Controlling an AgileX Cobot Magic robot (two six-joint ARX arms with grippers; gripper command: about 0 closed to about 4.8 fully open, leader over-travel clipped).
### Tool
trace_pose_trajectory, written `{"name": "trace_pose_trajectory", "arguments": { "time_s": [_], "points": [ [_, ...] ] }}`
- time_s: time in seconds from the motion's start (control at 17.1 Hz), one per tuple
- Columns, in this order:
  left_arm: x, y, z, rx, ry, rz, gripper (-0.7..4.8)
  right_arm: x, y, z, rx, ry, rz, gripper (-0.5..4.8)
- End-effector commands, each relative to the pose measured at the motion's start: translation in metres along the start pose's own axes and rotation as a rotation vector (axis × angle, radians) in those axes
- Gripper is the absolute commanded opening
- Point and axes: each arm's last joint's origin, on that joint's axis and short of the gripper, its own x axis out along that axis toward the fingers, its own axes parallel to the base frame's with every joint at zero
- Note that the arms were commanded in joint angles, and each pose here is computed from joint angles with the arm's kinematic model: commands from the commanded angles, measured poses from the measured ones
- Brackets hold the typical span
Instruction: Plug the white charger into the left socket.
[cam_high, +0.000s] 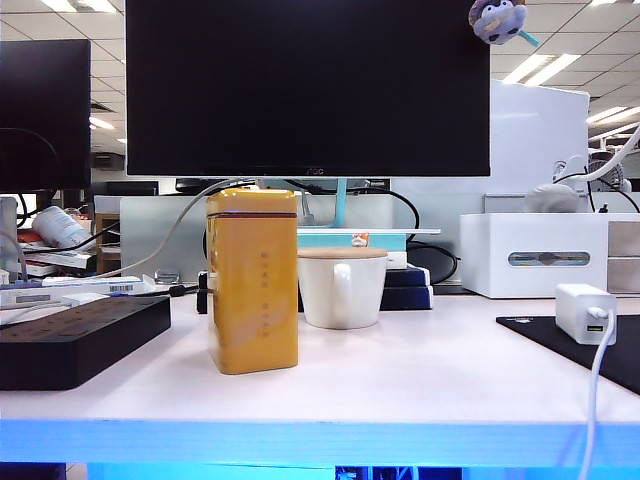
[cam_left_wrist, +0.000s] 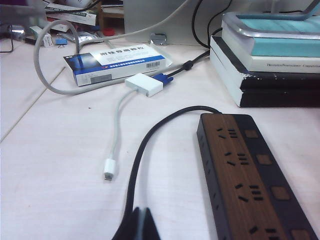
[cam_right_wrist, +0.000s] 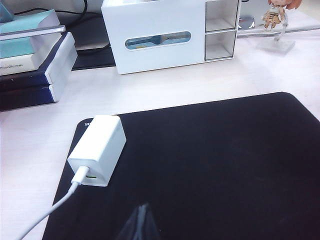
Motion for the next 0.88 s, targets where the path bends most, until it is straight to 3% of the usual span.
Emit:
{"name": "trace_pose_trajectory", "arguments": {
  "time_s": [0.06,0.53,0.58,0.64,0.88],
  "points": [
    [0.000,0.000,-0.001,-0.001,0.013,-0.001,-0.02,0.001,0.000,-0.004,0.002,0.019,0.002,-0.01],
    [0.000,0.000,0.001,-0.015,-0.012,-0.002,-0.03,0.003,0.001,-0.002,0.036,0.014,0.025,-0.01],
    [-0.003,0.000,0.018,-0.069,-0.128,-0.009,-0.03,0.000,0.002,0.009,0.076,-0.026,0.021,-0.02],
    [-0.007,0.000,0.030,-0.077,-0.194,-0.002,-0.03,-0.003,0.002,0.018,0.100,-0.050,0.004,-0.02],
    [-0.024,0.003,0.071,-0.103,-0.335,0.076,-0.03,-0.023,0.006,0.064,0.123,-0.147,-0.024,-0.02]
  ]
}}
